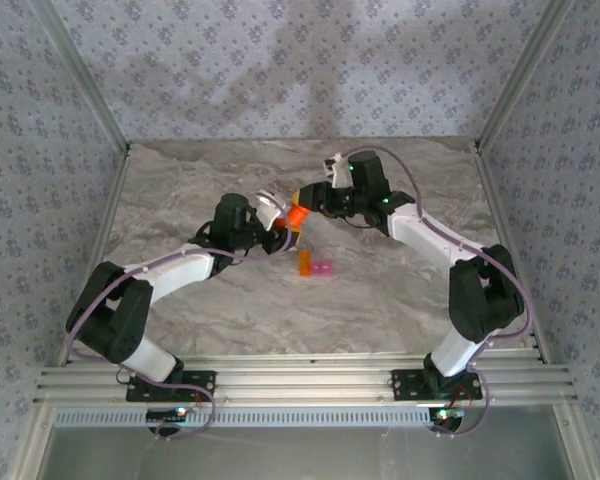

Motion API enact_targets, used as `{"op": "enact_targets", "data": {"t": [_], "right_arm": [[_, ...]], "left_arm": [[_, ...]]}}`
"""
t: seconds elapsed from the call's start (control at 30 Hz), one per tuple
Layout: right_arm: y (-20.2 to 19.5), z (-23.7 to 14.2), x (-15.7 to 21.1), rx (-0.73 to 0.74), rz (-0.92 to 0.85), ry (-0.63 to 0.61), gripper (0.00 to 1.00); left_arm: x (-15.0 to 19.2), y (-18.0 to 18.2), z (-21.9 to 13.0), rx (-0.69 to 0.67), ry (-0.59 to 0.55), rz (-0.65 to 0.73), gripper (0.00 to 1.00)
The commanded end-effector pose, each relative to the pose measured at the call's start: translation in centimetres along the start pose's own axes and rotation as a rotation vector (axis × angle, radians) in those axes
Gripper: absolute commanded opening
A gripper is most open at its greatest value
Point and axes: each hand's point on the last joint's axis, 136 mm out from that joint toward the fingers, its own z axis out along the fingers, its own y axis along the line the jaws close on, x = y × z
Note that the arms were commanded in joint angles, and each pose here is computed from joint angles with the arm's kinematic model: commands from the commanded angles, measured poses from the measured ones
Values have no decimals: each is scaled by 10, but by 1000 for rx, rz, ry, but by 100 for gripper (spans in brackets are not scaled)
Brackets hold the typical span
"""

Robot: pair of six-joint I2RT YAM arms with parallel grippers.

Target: Sort the pills into containers

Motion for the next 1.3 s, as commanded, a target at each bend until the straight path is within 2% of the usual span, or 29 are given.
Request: {"op": "enact_targets", "data": {"t": [0.0, 0.1, 0.3, 0.4, 0.57, 0.67, 1.07, 1.17, 1.27], "right_arm": [[23, -15, -9, -156, -250, -76, 32], [29, -21, -9, -209, -308, -68, 34], [29, -37, -28, -147, -241, -117, 68], [20, -49, -41, -76, -148, -151, 75], [-2, -54, -47, 101, 51, -142, 76], [-10, -48, -42, 143, 128, -116, 76], [-8, -15, -13, 154, 140, -9, 76], [-6, -10, -7, 145, 139, 9, 74], [-3, -7, -4, 133, 134, 24, 67]], "left_arm": [[-55, -17, -17, 141, -204, -26, 0], [-61, -22, -23, 211, -225, -63, 0], [-52, -13, -19, 151, -186, -53, 0], [-43, -7, -16, 70, -142, -5, 0], [-31, -1, -10, -30, -80, 79, 0], [-27, 1, -7, -65, -57, 116, 0], [-26, -4, 2, -63, -22, 161, 0], [-26, -5, 4, -60, -21, 161, 0], [-25, -5, 5, -56, -18, 159, 0]]}}
